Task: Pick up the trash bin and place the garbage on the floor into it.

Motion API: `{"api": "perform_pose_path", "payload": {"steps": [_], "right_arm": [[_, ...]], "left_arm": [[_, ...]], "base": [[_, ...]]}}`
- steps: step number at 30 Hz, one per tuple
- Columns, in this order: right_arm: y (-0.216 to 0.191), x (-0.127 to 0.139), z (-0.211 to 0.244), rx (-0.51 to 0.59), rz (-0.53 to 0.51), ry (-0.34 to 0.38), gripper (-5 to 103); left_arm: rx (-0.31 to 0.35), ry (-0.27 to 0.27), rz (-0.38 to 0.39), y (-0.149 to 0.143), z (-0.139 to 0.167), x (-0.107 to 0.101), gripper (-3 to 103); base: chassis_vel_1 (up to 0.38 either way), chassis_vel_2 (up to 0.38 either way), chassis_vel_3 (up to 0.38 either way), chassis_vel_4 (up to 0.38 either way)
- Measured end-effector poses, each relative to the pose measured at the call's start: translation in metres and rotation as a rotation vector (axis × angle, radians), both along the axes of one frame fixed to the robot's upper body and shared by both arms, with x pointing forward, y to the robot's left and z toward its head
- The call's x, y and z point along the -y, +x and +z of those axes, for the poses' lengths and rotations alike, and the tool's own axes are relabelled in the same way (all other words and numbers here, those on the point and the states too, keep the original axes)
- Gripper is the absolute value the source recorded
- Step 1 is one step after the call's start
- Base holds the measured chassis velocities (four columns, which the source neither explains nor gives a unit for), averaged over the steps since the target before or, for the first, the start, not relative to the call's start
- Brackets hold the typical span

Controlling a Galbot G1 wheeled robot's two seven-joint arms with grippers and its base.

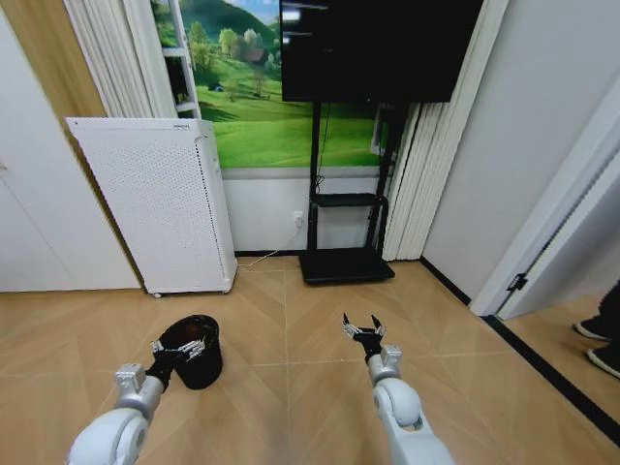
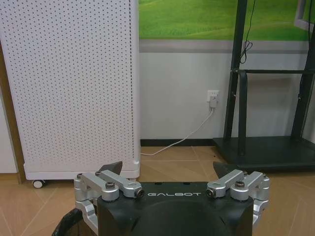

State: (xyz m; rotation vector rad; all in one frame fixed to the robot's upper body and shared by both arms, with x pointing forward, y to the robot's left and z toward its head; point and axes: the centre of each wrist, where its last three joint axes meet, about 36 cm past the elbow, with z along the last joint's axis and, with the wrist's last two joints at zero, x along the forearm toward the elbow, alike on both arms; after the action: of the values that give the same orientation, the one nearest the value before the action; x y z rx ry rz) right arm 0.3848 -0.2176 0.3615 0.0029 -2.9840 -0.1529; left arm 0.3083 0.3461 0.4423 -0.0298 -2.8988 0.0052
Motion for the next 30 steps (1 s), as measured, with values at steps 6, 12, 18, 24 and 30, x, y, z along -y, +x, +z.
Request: {"api": "perform_pose_path", "payload": {"steps": [6,12,18,24,30], "right_arm": [[-0.004,0.0023,-0.0008,-0.006,-0.007,0.0,100],[-0.004,0.0043,-0.0006,-0.006,-0.01,-0.003,100],[-0.0026,0.0049,-0.002,-0.007,-0.01,-0.005,100],[-0.003,0.0048,-0.0046,-0.01,-0.008,-0.005,100],[-0.0026,0.0062,-0.006,-0.01,-0.008,-0.008,100]], "left_arm": [[0.004,0.0,-0.002,0.0004,0.0016,0.0009,100],[0.003,-0.003,-0.001,0.0006,0.0015,0.0016,100],[0.001,-0.011,0.01,0.002,-0.0003,0.0029,100],[-0.004,-0.015,0.018,0.0026,-0.0028,0.0043,100],[-0.004,-0.01,0.018,0.0051,-0.0039,0.0061,100]], "base": [[0.0,0.0,0.0,0.0],[0.0,0.0,0.0,0.0],[0.0,0.0,0.0,0.0],[0.006,0.009,0.008,0.007],[0.063,0.075,0.063,0.066]]}}
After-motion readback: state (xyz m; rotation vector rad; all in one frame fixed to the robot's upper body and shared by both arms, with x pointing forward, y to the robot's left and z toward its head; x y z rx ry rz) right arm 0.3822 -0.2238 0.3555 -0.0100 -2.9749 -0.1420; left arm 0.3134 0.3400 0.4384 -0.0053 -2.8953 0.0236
